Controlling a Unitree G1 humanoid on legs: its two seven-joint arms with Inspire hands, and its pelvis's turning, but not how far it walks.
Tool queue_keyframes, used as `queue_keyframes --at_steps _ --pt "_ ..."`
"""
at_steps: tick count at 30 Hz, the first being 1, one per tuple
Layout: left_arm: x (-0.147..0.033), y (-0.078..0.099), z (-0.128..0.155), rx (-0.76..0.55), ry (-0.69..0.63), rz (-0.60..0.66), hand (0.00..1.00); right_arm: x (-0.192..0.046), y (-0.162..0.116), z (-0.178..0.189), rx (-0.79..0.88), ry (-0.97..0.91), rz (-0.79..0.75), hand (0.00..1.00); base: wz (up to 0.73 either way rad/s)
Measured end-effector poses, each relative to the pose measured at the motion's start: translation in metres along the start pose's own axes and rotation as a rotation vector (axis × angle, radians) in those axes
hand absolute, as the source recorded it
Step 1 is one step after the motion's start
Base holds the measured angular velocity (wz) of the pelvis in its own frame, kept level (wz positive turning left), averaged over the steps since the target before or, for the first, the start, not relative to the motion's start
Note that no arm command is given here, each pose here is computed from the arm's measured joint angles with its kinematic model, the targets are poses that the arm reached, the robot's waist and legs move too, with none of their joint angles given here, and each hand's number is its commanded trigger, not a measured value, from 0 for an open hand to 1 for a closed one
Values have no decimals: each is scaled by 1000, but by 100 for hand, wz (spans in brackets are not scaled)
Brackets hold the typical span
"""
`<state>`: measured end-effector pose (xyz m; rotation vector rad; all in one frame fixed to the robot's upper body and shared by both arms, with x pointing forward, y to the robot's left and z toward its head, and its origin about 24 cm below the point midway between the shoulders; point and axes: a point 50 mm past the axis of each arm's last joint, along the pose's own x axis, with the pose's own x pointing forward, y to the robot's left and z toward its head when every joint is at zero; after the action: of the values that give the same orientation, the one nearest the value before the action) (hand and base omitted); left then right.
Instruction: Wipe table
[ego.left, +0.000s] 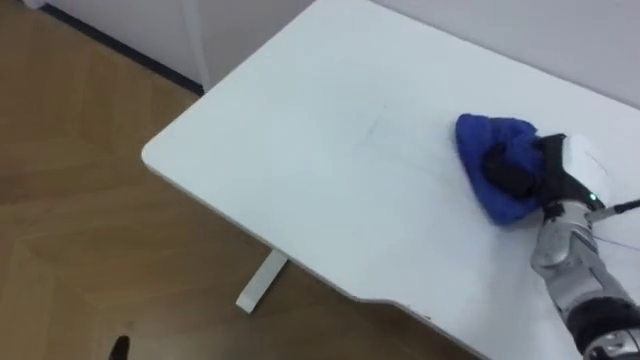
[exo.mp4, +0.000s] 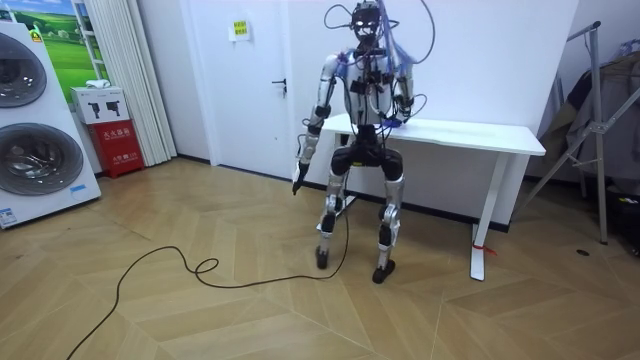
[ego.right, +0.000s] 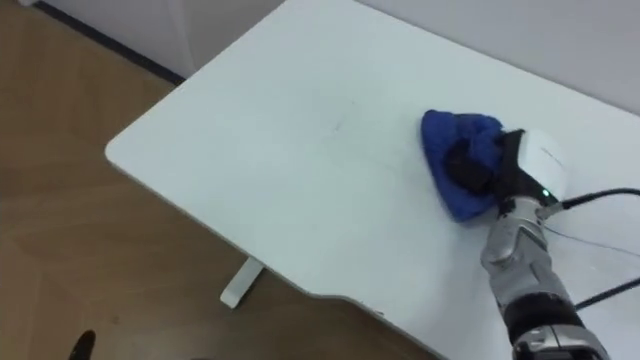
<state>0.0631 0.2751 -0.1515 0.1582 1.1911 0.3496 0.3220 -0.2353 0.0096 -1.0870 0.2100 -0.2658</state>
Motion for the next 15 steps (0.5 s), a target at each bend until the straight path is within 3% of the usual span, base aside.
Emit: queue_keyframes --at_steps 4,7,10,15 --pt "0 -7 -2 -16 31 -18 0 8 2 56 -44 -201 33 100 -45" --pt "-1 -7 -7 -18 51 -17 0 7 4 67 -42 -256 30 100 4" --pt "-3 -4 -16 -25 83 -8 0 0 9 52 0 -240 7 100 55" --pt "-4 12 -12 -97 46 58 0 -27 18 -18 121 -34 -74 100 50"
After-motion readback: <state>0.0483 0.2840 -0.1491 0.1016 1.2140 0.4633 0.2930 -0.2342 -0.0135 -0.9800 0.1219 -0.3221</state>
